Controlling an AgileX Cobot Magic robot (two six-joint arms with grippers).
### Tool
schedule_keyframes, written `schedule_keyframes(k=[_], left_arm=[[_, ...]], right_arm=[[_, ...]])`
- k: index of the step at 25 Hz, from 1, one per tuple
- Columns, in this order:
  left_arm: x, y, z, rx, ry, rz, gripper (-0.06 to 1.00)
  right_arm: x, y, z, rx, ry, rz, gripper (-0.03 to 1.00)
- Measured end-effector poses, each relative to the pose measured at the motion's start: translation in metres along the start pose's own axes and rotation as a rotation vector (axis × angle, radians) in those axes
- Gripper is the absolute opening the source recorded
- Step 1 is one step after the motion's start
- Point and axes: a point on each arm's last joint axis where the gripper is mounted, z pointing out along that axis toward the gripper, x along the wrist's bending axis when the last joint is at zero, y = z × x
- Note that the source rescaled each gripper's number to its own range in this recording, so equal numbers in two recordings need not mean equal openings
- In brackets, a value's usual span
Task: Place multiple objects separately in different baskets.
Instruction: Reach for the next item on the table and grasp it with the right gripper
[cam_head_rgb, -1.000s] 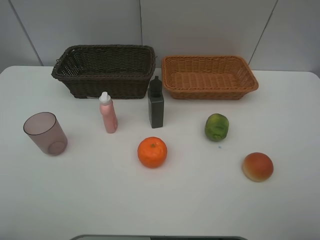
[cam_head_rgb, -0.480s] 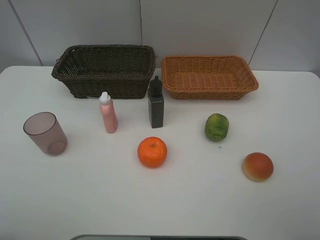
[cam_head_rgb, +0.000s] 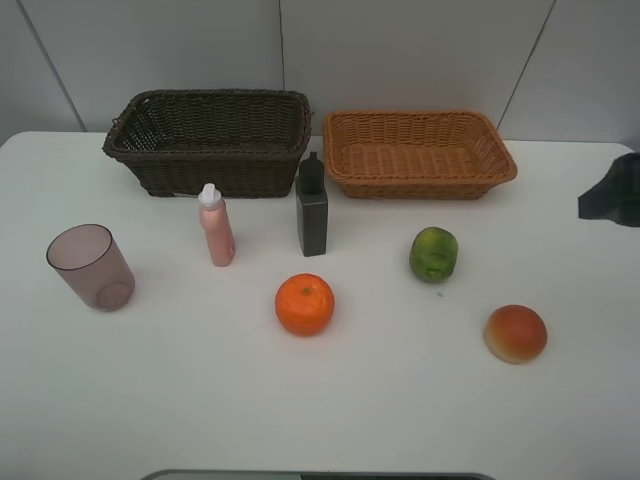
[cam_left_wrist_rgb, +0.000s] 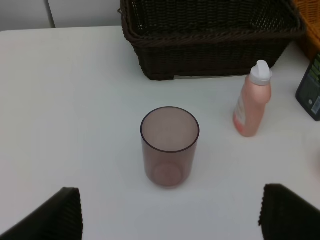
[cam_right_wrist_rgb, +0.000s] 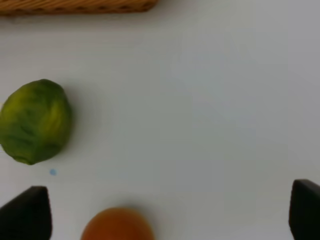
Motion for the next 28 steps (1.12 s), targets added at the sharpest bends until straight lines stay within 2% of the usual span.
schedule_keyframes(k=[5, 12, 16, 20, 28], left_arm=[[0.0, 0.0, 0.0, 0.0, -0.001, -0.001, 0.91], [0.0, 0.0, 0.0, 0.0, -0.001, -0.001, 0.91], [0.0, 0.0, 0.0, 0.0, -0.001, -0.001, 0.91], [0.0, 0.0, 0.0, 0.0, -0.001, -0.001, 0.91], [0.0, 0.0, 0.0, 0.0, -0.001, -0.001, 0.91]], right_arm=[[0.035, 0.031, 0.03, 0.088, 0.083, -0.061, 1.0], [0.086, 0.063, 0.077, 0.268, 0.115, -0.055, 1.0], [0.112, 0.073, 0.102, 0.346, 0.1, -0.01, 1.0], [0.129, 0.076, 0.121, 0.381, 0.047, 0.005, 1.0], [0.133, 0.062, 0.157, 0.475, -0.043, 0.028, 1.0]])
